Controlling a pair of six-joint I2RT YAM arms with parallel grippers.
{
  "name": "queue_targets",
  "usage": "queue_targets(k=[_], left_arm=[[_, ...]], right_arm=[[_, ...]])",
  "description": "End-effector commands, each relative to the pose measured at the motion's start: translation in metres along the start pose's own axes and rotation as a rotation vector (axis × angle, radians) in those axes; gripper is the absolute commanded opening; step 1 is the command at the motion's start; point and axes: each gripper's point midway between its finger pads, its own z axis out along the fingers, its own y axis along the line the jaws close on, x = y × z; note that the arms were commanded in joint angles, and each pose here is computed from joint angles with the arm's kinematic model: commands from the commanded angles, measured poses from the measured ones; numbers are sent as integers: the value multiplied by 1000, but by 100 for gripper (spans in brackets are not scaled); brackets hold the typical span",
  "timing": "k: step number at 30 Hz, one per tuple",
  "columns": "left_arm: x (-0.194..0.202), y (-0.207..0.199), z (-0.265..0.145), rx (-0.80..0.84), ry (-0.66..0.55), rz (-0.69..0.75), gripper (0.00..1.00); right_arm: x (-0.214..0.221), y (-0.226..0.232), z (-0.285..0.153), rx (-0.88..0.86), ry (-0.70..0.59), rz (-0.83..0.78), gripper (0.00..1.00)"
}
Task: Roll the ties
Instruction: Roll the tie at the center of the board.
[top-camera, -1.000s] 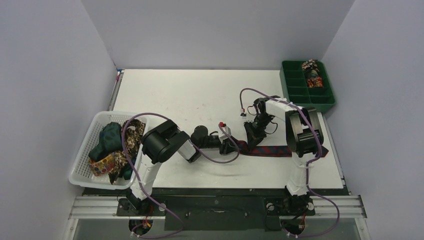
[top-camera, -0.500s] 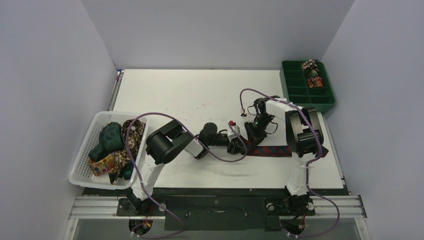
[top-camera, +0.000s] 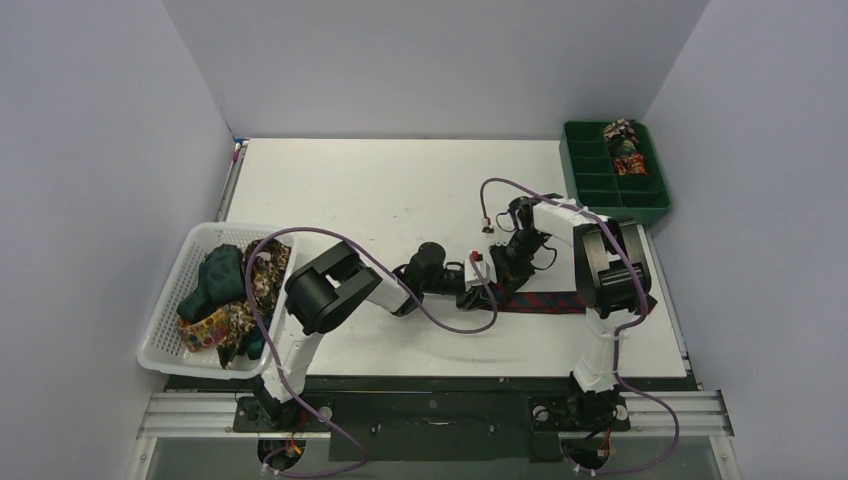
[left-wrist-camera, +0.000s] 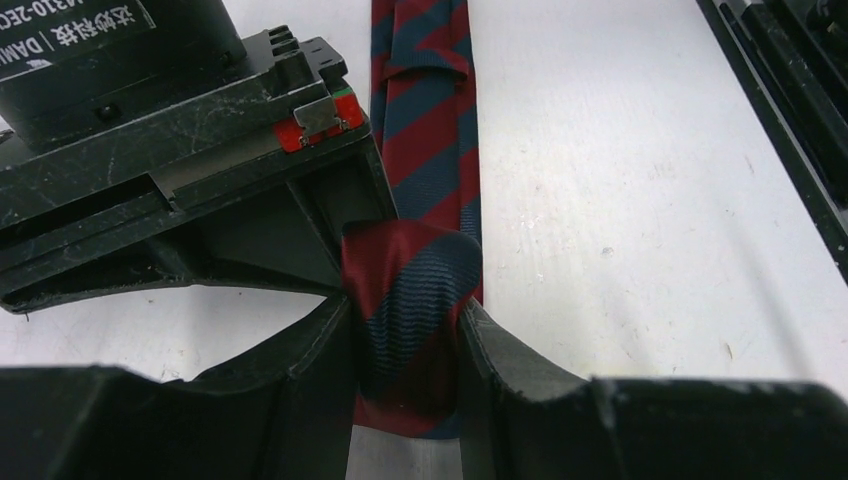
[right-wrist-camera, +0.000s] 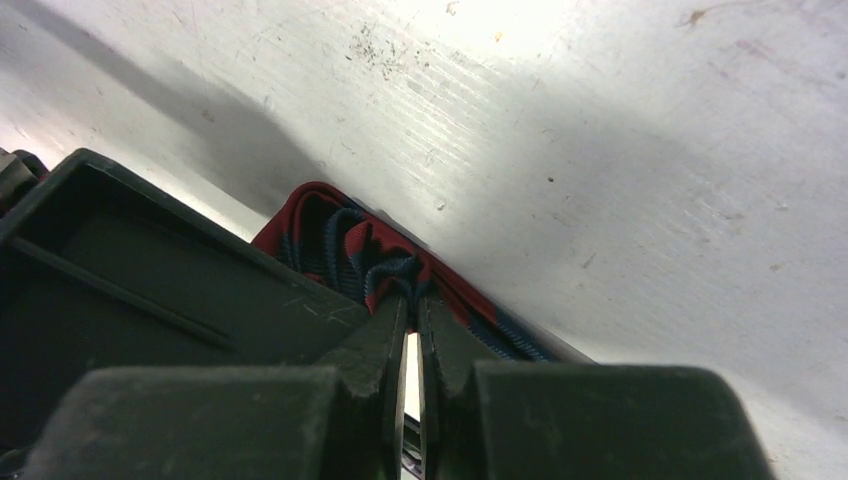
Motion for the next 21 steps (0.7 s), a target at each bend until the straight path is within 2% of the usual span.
queue_targets(k=[1, 3, 8, 12, 17, 20, 21], left_arm=[[122, -35, -33, 2, 449, -209, 13], [129, -39, -38, 12, 508, -240, 12], [135, -42, -40, 53, 566, -293, 11], [143, -43, -41, 81, 611, -315, 11], [145, -39, -41, 85, 643, -303, 11], [145, -36, -40, 83, 652, -286, 11], [146, -36, -42, 81, 660, -285, 11]], right_arm=[[-1, -10, 13, 38, -22, -71, 4], [3, -10, 6, 26, -22, -68, 13], [15, -10, -20, -38, -8, -55, 27], [23, -16, -41, -97, 3, -60, 34], [18, -8, -70, -198, -68, -36, 44], [14, 13, -79, -280, -109, -23, 58], [14, 16, -79, -294, -110, -17, 59]])
